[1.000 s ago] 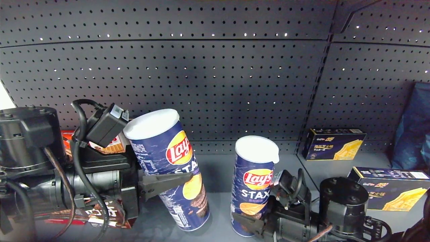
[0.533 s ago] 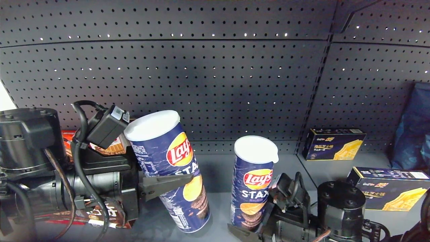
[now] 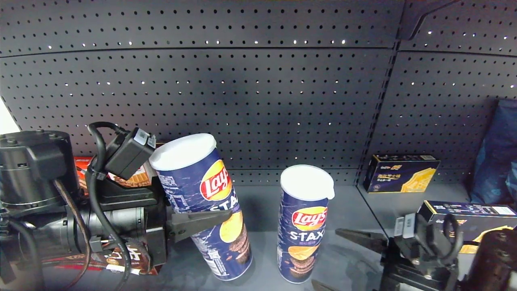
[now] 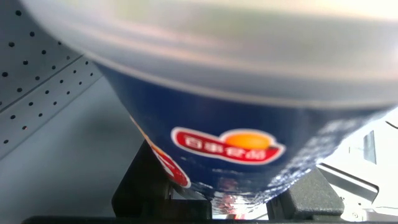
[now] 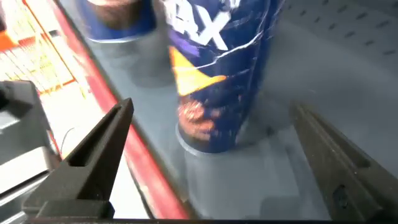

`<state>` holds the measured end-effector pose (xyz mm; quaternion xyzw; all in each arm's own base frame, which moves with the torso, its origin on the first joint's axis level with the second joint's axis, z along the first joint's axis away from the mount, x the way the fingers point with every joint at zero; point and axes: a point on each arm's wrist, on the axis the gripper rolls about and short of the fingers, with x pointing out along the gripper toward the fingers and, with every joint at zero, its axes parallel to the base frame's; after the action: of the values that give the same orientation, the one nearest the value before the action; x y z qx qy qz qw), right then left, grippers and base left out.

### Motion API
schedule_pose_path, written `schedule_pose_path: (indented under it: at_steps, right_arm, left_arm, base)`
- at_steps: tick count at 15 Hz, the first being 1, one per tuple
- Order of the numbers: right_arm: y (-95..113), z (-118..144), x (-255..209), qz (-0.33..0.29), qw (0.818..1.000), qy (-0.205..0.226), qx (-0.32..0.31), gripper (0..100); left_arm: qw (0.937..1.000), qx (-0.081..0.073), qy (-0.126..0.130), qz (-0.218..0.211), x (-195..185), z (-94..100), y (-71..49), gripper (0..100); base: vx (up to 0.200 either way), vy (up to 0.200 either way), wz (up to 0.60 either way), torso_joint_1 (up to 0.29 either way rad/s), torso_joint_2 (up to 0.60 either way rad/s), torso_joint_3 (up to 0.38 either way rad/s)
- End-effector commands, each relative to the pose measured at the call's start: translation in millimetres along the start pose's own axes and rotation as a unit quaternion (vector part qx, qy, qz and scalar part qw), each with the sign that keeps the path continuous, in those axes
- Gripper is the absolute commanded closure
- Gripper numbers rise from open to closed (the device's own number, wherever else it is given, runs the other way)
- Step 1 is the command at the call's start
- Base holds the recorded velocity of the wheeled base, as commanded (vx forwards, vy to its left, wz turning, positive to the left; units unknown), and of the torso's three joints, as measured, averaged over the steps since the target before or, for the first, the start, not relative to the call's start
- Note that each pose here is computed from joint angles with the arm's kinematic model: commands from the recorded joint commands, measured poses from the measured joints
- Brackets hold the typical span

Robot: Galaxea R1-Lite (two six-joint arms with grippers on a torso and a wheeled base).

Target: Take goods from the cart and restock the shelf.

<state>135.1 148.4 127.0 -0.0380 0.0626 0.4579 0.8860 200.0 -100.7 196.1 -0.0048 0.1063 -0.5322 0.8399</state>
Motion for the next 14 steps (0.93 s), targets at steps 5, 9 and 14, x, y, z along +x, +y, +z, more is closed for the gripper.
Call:
schedule_pose_path:
  at_steps: [5, 9, 14]
  right_arm:
    - [-10.6, 32.4, -78.8, -0.128, 0.987, -0.099, -0.015, 0]
    - [-23.7, 16.3, -124.0, -0.264, 0.957, -0.117, -0.026, 0]
    - [-17.4, 2.2, -167.5, -0.43, 0.895, -0.117, -0.029, 0]
  left_arm:
    - [1.0, 0.002, -0.001, -0.003, 1.2, 1.1, -1.4, 100]
    - [1.0, 0.003, -0.002, -0.005, 1.4, 1.6, -1.7, 100]
    - [1.0, 0.0, 0.002, -0.003, 4.5, 0.7, 1.5, 100]
  base:
    - [0.0, 0.0, 0.0, 0.0, 0.0, 0.0]
    - [0.0, 0.0, 0.0, 0.0, 0.0, 0.0]
    - [0.0, 0.0, 0.0, 0.0, 0.0, 0.0]
